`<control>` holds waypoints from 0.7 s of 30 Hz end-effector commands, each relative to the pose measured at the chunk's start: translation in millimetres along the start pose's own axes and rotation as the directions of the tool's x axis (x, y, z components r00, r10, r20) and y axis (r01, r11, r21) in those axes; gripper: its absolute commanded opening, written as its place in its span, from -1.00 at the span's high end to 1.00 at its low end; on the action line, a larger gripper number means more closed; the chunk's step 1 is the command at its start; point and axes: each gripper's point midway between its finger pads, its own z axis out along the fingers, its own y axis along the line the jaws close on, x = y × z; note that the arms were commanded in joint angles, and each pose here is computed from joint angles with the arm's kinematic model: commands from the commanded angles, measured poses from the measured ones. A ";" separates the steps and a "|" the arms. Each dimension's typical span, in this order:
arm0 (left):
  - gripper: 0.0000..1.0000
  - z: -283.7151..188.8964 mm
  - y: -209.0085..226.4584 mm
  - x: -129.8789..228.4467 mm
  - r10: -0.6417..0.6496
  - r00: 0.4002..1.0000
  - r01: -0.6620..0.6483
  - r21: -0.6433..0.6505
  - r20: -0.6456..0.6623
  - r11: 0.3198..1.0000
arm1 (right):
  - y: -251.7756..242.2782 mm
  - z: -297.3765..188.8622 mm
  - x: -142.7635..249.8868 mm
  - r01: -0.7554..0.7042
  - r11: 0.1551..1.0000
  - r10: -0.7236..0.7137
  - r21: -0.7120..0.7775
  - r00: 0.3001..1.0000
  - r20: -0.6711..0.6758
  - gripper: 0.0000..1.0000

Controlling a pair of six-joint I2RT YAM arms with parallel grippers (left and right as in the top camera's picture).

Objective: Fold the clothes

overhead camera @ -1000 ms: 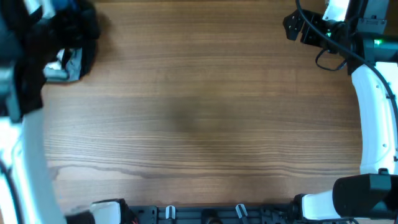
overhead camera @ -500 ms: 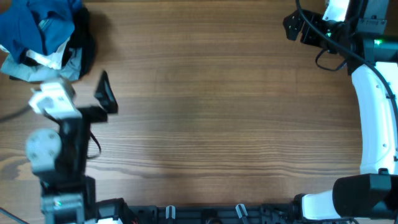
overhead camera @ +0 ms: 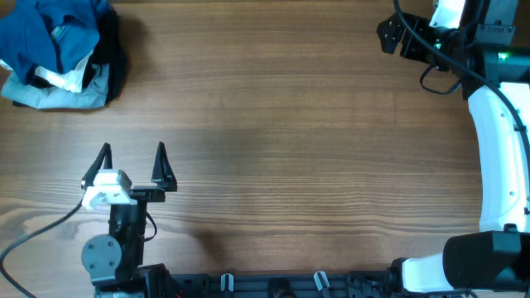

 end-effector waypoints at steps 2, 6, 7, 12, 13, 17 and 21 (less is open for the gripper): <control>-1.00 -7.6 -2.4 4.9 0.004 0.999 -0.005 0.018 0.046 1.000 | -1.2 1.7 -0.4 -0.008 1.000 0.008 0.003 1.000 -0.001 -0.99; -1.00 -7.4 -0.3 19.1 -0.009 1.000 0.009 0.016 0.027 1.000 | -1.2 1.7 -0.4 -0.008 1.000 0.008 0.003 1.000 -0.001 -0.99; -1.00 -7.0 0.3 22.8 -0.012 1.000 0.011 0.015 0.020 1.000 | -1.3 1.8 -0.2 -0.008 1.000 0.008 0.003 1.000 -0.001 -0.99; -1.00 -5.1 4.9 51.3 -0.034 0.999 0.035 0.005 -0.034 0.999 | -1.2 1.7 -0.3 -0.008 1.000 0.008 0.002 1.000 -0.001 -0.99; -1.00 -5.3 5.7 56.5 -0.040 0.998 0.040 0.001 -0.054 0.999 | -1.2 1.7 -0.3 -0.008 1.000 0.008 0.002 1.000 -0.001 -0.99; -1.00 -9.8 11.3 91.8 -0.079 0.978 0.074 -0.036 -0.194 0.997 | -1.2 1.7 -0.4 -0.008 1.000 0.008 0.003 1.000 -0.001 -0.99; -1.00 -9.6 11.2 91.1 -0.084 0.978 0.079 -0.036 -0.191 0.996 | -1.3 1.8 -0.2 -0.008 1.000 0.008 0.003 1.000 -0.001 -0.99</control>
